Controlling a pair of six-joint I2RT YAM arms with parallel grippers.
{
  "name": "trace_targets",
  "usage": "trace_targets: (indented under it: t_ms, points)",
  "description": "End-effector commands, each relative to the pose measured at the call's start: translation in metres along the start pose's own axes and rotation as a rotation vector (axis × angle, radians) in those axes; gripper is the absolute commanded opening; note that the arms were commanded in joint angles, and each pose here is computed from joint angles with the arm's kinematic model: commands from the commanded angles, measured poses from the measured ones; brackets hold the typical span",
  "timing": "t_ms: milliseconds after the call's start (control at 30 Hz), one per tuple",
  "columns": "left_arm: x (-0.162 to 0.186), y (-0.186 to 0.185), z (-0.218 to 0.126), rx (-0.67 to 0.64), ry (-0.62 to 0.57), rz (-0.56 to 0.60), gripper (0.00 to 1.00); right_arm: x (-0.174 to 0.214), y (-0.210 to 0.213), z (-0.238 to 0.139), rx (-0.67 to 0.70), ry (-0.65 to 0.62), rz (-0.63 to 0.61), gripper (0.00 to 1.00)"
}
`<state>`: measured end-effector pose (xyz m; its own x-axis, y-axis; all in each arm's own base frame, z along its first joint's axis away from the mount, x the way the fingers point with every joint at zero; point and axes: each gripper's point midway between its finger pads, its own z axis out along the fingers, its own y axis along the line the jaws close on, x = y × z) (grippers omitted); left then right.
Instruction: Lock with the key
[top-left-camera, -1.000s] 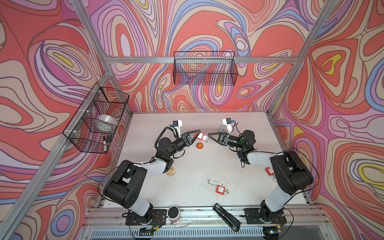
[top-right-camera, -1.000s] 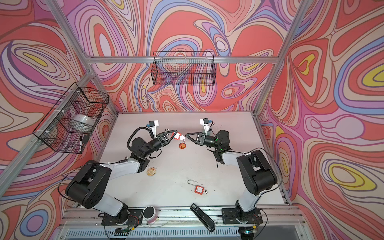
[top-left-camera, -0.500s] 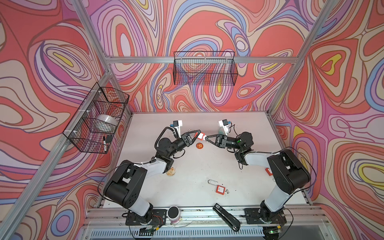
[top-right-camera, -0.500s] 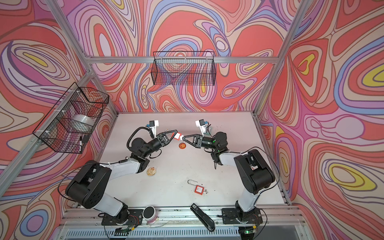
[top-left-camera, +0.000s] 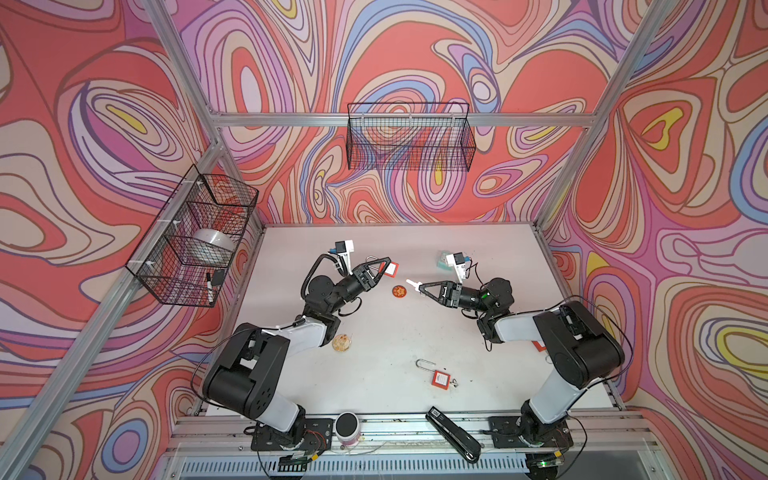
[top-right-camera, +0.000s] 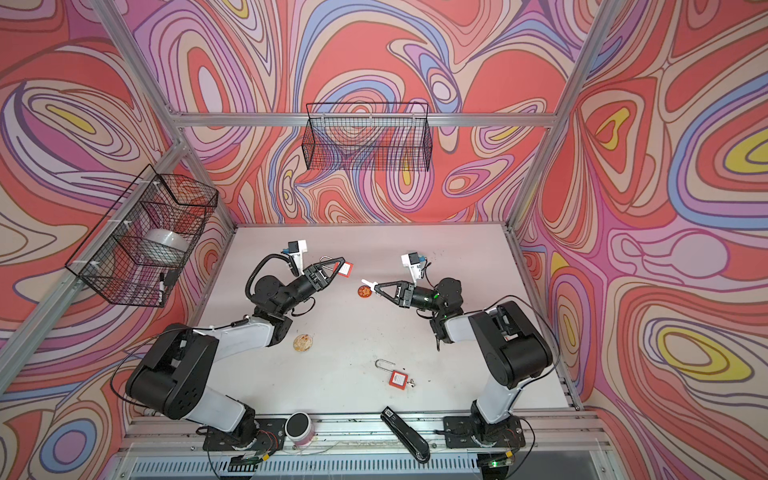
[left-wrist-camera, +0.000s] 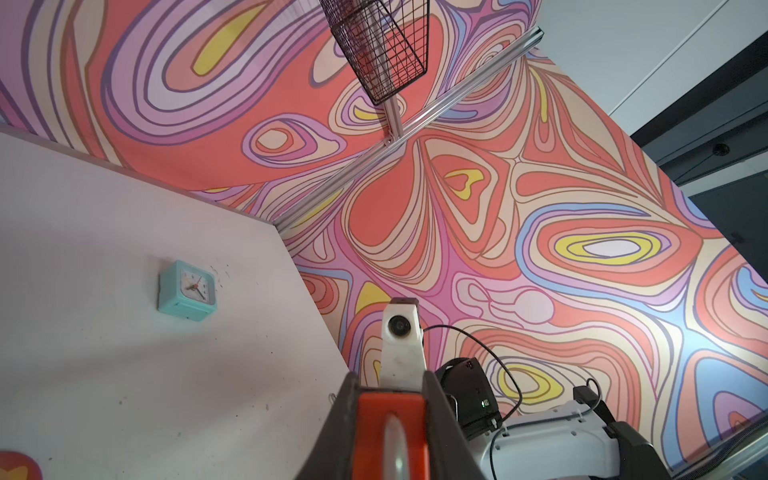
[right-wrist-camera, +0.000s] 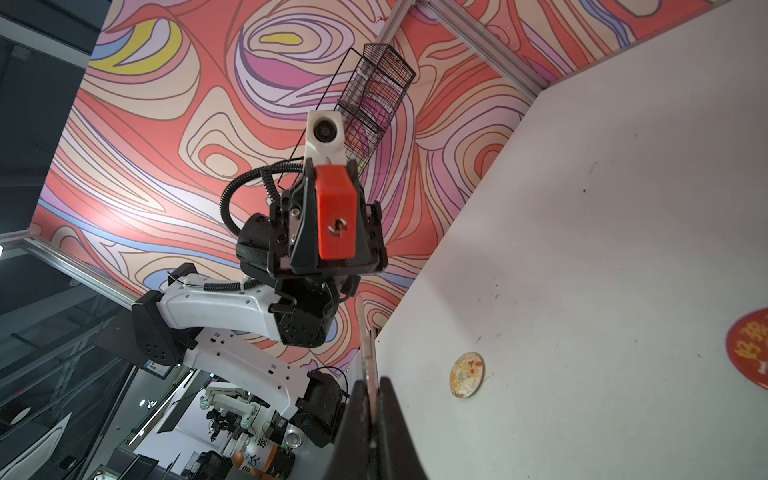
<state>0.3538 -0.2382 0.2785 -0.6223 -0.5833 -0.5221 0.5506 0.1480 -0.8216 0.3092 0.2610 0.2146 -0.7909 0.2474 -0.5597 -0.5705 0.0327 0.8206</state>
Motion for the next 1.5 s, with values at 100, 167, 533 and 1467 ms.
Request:
trace_targets:
  t_ms: [100,167,533,1467]
  points:
    - [-0.001,-0.011,-0.009,0.041,-0.006,0.022,0.00,0.003,-0.007,-0.009,0.063,-0.043,0.001,0.00]
    - [0.009,0.005,-0.015,-0.009,0.022,0.000,0.00,0.004,-0.030,-0.015,0.178,-0.085,0.071,0.00]
    - [0.088,0.093,-0.050,-0.434,0.410,-0.116,0.00,0.020,-0.085,-0.046,0.582,-0.188,0.400,0.00]
    - [0.158,0.151,-0.082,-0.606,0.998,-0.247,0.00,0.070,-0.088,-0.013,0.706,-0.418,0.623,0.00]
